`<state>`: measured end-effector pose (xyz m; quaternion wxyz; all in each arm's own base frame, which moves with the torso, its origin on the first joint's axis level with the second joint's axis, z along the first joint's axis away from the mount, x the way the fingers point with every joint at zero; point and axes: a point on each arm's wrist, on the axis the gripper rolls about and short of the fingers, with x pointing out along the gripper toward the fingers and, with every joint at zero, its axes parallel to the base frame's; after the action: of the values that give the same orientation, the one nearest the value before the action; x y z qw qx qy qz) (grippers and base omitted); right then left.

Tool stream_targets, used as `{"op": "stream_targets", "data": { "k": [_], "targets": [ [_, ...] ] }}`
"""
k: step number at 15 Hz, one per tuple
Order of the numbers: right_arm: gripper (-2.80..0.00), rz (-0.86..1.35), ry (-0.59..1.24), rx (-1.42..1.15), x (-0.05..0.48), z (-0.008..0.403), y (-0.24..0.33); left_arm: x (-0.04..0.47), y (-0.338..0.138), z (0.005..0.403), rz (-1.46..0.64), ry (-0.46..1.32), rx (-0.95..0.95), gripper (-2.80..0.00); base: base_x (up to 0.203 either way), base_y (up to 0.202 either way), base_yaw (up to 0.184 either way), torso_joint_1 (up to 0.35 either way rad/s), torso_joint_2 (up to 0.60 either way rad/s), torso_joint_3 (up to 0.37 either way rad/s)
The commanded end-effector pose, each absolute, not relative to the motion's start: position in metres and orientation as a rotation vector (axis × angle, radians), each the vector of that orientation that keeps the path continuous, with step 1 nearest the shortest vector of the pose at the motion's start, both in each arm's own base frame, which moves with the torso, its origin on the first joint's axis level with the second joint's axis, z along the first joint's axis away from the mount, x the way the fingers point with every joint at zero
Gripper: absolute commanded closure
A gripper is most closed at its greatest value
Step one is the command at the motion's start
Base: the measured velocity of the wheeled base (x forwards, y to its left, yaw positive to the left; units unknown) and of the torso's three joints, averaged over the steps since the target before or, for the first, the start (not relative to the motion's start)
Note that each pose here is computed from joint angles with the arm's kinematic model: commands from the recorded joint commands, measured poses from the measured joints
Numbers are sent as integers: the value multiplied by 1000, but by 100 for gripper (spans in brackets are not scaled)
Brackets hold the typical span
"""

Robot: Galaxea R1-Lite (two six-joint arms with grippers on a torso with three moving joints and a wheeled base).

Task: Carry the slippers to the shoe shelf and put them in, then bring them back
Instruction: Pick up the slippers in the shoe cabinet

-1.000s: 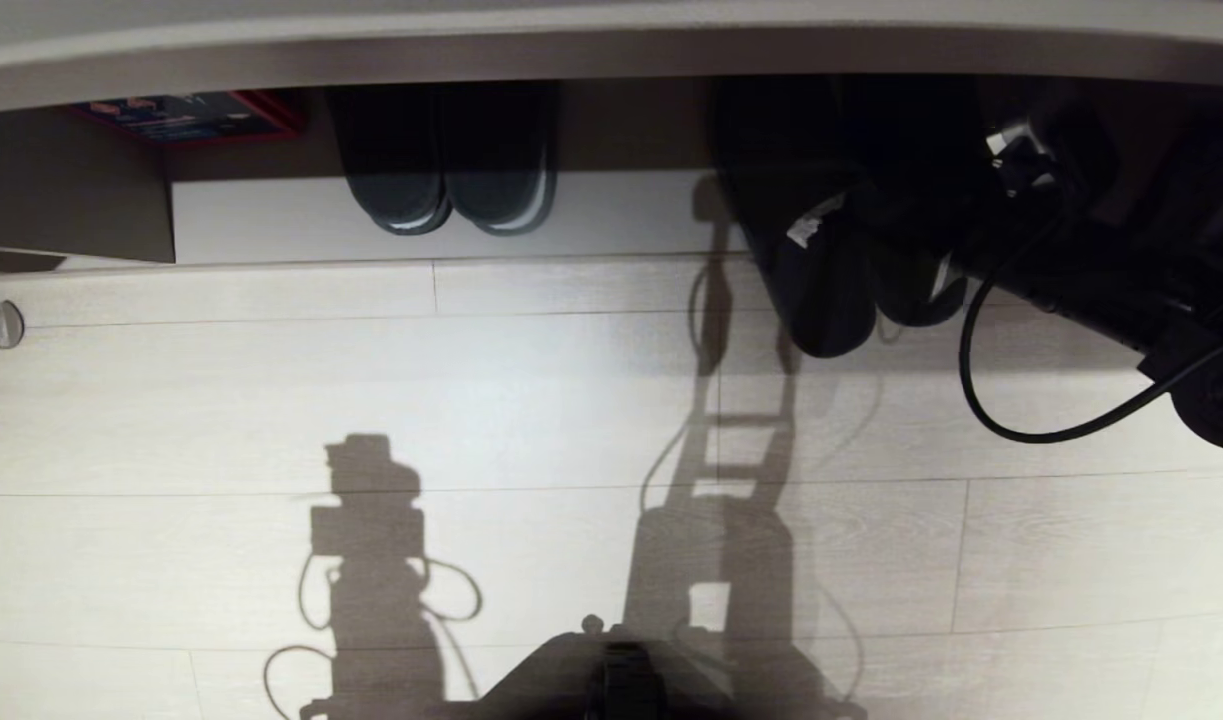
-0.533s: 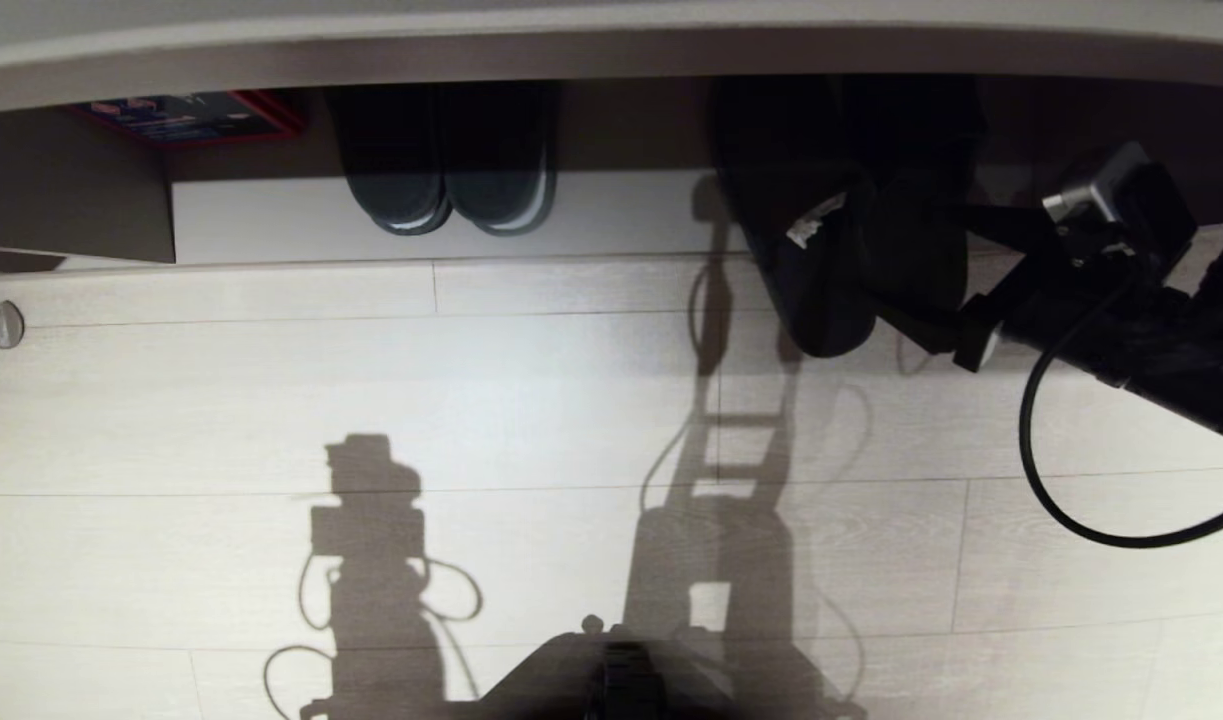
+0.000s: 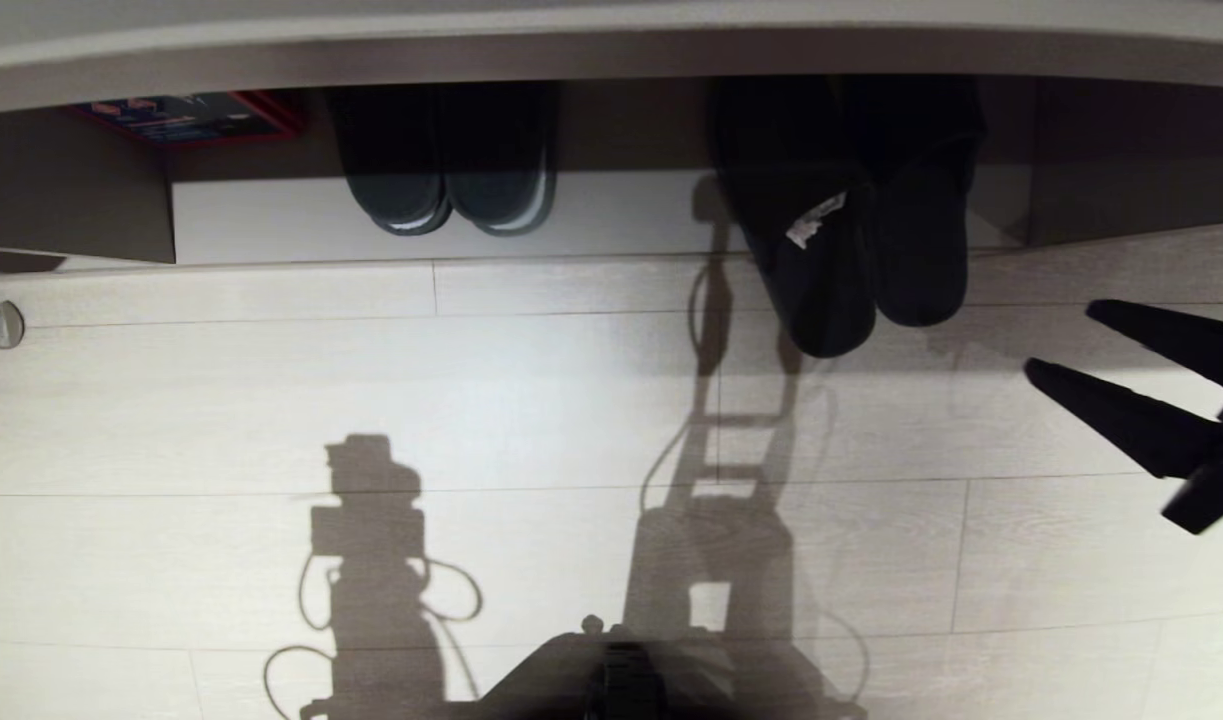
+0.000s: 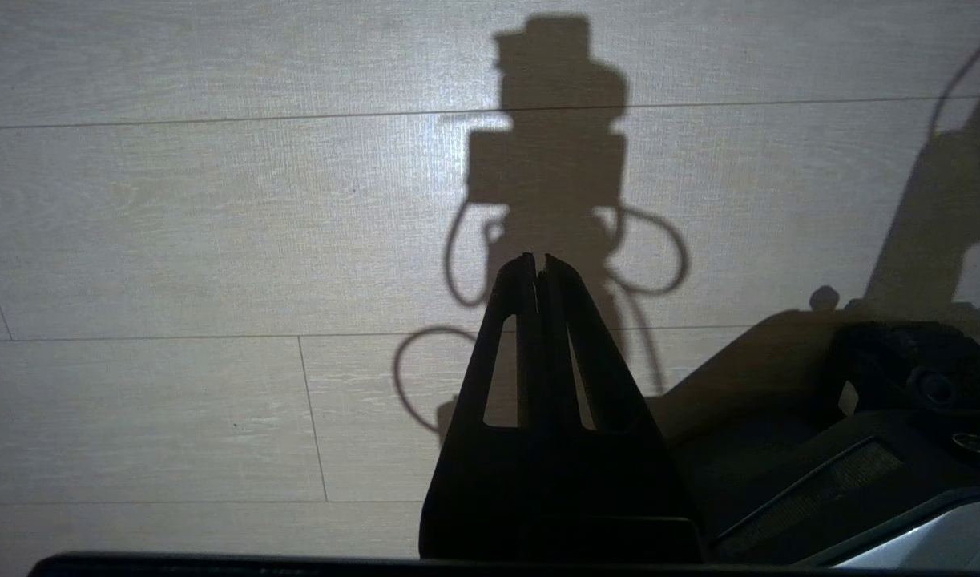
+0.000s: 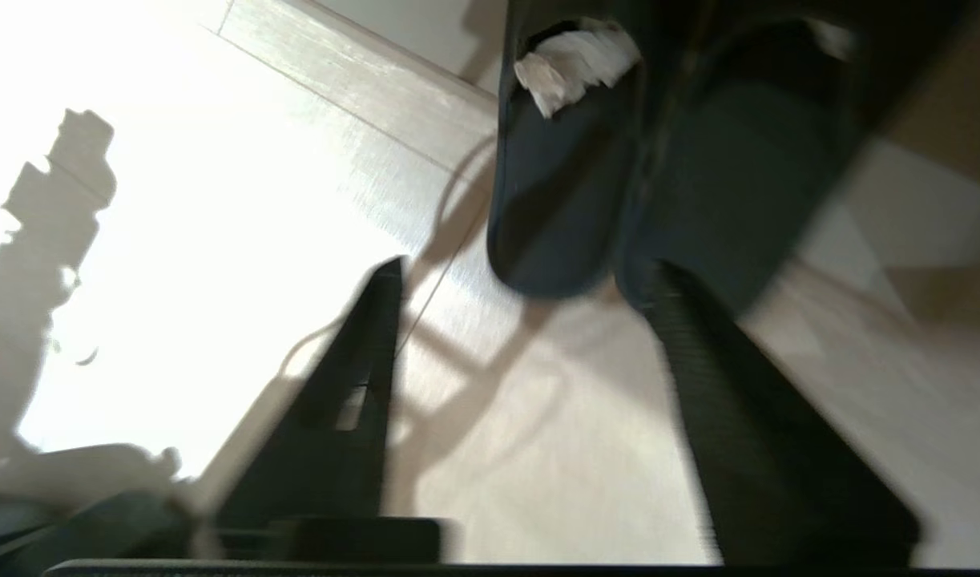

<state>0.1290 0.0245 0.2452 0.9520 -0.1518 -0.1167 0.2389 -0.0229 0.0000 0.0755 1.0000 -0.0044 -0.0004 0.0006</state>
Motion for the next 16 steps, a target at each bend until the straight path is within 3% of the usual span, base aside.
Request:
{"op": "stream_targets", "data": {
  "k": [1,7,10,14,16],
  "targets": [
    [0,454,-334,-315,75,249,18,-23,0,75,2,0,-9,0,0,0,0,0,0,0],
    [0,342,-304,-251,-14,201,4,-23,0,75,3,0,-9,0,0,0,0,0,0,0],
    [0,131,-310,-176,-13,185,-1,-23,0,75,2,0,-9,0,0,0,0,0,0,0],
    [0,80,-336,-185,-19,171,1,-23,0,75,3,-1,-9,0,0,0,0,0,0,0],
    [0,112,-262,-191,-24,146,2,-23,0,75,2,0,-8,0,0,0,0,0,0,0]
  ]
}}
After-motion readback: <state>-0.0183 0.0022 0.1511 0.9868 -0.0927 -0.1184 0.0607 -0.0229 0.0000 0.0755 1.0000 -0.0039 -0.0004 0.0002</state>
